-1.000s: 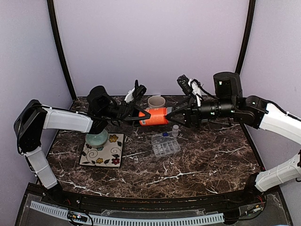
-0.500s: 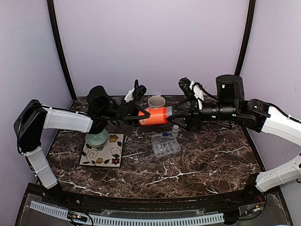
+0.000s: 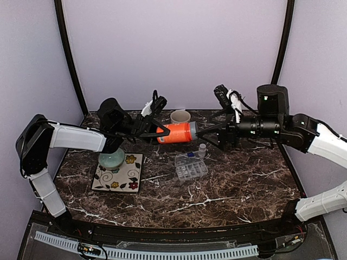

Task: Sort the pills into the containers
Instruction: Unscrew the lid of the pill bottle.

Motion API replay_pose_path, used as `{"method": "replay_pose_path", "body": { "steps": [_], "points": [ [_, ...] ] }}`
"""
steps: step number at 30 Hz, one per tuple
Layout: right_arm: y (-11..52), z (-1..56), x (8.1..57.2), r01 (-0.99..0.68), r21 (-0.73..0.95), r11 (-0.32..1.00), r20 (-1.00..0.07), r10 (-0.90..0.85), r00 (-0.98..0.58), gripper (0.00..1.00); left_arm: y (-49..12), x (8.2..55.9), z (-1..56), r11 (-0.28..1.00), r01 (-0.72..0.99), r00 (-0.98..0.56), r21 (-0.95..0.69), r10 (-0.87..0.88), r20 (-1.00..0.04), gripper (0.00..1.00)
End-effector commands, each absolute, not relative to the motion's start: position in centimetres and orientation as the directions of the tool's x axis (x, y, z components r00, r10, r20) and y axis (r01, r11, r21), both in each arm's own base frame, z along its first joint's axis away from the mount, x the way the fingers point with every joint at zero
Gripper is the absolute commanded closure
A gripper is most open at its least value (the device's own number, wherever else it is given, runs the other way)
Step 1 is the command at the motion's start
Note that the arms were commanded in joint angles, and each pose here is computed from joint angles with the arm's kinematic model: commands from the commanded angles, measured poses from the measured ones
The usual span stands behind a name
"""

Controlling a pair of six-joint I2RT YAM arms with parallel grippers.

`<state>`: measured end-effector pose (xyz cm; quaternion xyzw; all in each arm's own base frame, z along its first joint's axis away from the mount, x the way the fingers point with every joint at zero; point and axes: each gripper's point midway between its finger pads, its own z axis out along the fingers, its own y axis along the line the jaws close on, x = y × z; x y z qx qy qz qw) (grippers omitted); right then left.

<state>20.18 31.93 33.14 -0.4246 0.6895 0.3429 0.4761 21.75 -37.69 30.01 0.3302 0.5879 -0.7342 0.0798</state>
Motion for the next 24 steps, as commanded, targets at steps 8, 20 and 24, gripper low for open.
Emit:
{"method": "replay_pose_path", "body": {
  "steps": [8, 20, 24],
  "points": [
    [31.4, 36.9, 19.6, -0.851, 0.374, 0.369, -0.915, -0.002, -0.403, 0.16, -37.5, 21.2, 31.8, -0.353, 0.566, -0.706, -0.745, 0.259, -0.659, 1.0],
    [32.7, 35.5, 21.6, -0.493, 0.827, 0.269, -0.536, 0.119, -0.836, 0.2, -37.7, 21.5, 31.9, -0.348, 0.576, -0.695, -0.739, 0.267, -0.668, 1.0],
    [33.0, 35.9, 21.2, -0.447, 0.864, 0.231, -0.48, 0.113, -0.87, 0.23, -37.9, 21.7, 31.9, -0.343, 0.578, -0.694, -0.74, 0.271, -0.667, 1.0]
  ]
}}
